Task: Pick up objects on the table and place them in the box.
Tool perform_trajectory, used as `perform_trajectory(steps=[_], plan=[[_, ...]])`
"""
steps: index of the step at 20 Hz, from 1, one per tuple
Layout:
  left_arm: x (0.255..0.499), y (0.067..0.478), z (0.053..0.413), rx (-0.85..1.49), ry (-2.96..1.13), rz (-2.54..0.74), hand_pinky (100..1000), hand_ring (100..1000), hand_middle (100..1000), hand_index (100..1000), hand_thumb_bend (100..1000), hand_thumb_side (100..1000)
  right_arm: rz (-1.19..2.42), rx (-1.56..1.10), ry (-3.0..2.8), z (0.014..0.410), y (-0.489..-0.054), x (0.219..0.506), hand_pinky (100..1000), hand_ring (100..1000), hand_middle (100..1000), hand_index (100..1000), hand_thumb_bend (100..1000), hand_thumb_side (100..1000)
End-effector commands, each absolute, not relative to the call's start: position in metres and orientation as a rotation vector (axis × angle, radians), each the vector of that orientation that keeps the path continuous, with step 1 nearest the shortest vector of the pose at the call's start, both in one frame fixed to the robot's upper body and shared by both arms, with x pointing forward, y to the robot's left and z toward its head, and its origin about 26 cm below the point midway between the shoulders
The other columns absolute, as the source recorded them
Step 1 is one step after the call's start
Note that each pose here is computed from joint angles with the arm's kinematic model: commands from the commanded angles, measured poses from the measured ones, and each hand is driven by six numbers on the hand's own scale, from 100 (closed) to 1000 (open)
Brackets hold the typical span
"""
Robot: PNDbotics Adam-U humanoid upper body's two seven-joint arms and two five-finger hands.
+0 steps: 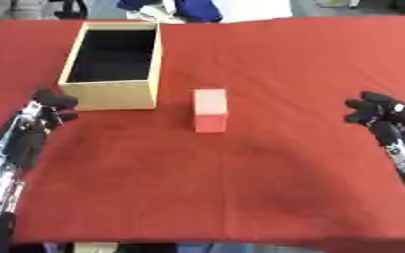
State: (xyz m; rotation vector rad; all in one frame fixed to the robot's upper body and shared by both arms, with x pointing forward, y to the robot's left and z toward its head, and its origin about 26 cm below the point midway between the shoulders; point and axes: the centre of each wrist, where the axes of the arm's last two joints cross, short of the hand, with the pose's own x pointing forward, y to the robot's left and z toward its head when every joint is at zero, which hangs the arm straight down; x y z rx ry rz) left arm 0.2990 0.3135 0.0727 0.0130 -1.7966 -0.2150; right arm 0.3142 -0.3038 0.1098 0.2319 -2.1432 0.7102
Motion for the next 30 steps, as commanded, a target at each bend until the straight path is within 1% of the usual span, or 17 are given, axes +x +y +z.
perform_trajectory(steps=[1, 10, 13, 14, 16, 17, 18, 19, 20, 22, 23, 25, 26, 27, 29, 30], plan=[[0.299, 0.316, 0.078, 0.021, -1.809, -0.231, 830, 870, 692, 621, 337, 810, 0.771, 0.213, -2.184, 0.127, -0.309, 0.316, 864, 921, 635, 913, 100, 620], [0.299, 0.316, 0.078, 0.021, -1.807, -0.235, 830, 871, 692, 620, 337, 810, 0.909, 0.189, -2.244, 0.153, -0.315, 0.323, 859, 920, 650, 917, 100, 597], [0.299, 0.316, 0.078, 0.021, -1.808, -0.237, 830, 871, 692, 620, 338, 810, 0.996, 0.179, -2.256, 0.164, -0.317, 0.326, 862, 934, 676, 928, 100, 587], [0.299, 0.316, 0.078, 0.021, -1.807, -0.237, 830, 871, 692, 620, 338, 810, 1.033, 0.176, -2.258, 0.168, -0.318, 0.326, 866, 945, 695, 934, 100, 568], [0.299, 0.316, 0.078, 0.021, -1.806, -0.238, 830, 871, 692, 620, 338, 809, 1.118, 0.17, -2.259, 0.176, -0.32, 0.328, 880, 977, 744, 945, 100, 453], [0.299, 0.316, 0.078, 0.022, -1.806, -0.239, 830, 871, 692, 620, 338, 809, 1.158, 0.169, -2.256, 0.179, -0.32, 0.329, 892, 999, 777, 953, 100, 373], [0.299, 0.317, 0.078, 0.023, -1.806, -0.24, 830, 871, 692, 620, 338, 809, 1.214, 0.165, -2.252, 0.185, -0.321, 0.33, 902, 1000, 798, 959, 100, 339], [0.299, 0.317, 0.078, 0.023, -1.805, -0.241, 829, 871, 692, 620, 338, 809, 1.27, 0.16, -2.245, 0.19, -0.322, 0.331, 918, 1000, 834, 974, 100, 274], [0.299, 0.317, 0.078, 0.024, -1.804, -0.241, 829, 871, 692, 620, 339, 808, 1.344, 0.153, -2.234, 0.197, -0.322, 0.333, 938, 1000, 867, 987, 100, 232], [0.298, 0.318, 0.077, 0.026, -1.801, -0.242, 829, 872, 692, 620, 339, 808, 1.499, 0.135, -2.199, 0.21, -0.324, 0.335, 960, 1000, 901, 995, 100, 212], [0.298, 0.318, 0.077, 0.027, -1.799, -0.242, 829, 872, 692, 620, 339, 808, 1.57, 0.125, -2.181, 0.216, -0.324, 0.336, 968, 1000, 915, 995, 100, 181], [0.297, 0.318, 0.076, 0.03, -1.797, -0.243, 829, 872, 692, 619, 339, 808, 1.697, 0.102, -2.149, 0.228, -0.325, 0.338, 972, 1000, 924, 996, 100, 179], [0.297, 0.319, 0.076, 0.03, -1.795, -0.245, 829, 872, 692, 619, 340, 808, 1.766, 0.089, -2.135, 0.235, -0.325, 0.339, 977, 1000, 936, 999, 131, 232], [0.297, 0.319, 0.076, 0.031, -1.794, -0.246, 829, 872, 692, 619, 340, 808, 1.828, 0.078, -2.12, 0.241, -0.324, 0.34, 973, 1000, 940, 1000, 209, 270], [0.297, 0.319, 0.076, 0.032, -1.791, -0.249, 829, 872, 692, 619, 340, 807, 1.954, 0.053, -2.082, 0.253, -0.322, 0.342, 969, 1000, 944, 1000, 268, 322], [0.297, 0.32, 0.075, 0.033, -1.789, -0.25, 829, 872, 692, 619, 341, 807, 2.019, 0.041, -2.054, 0.258, -0.321, 0.344, 968, 1000, 947, 1000, 293, 317]])
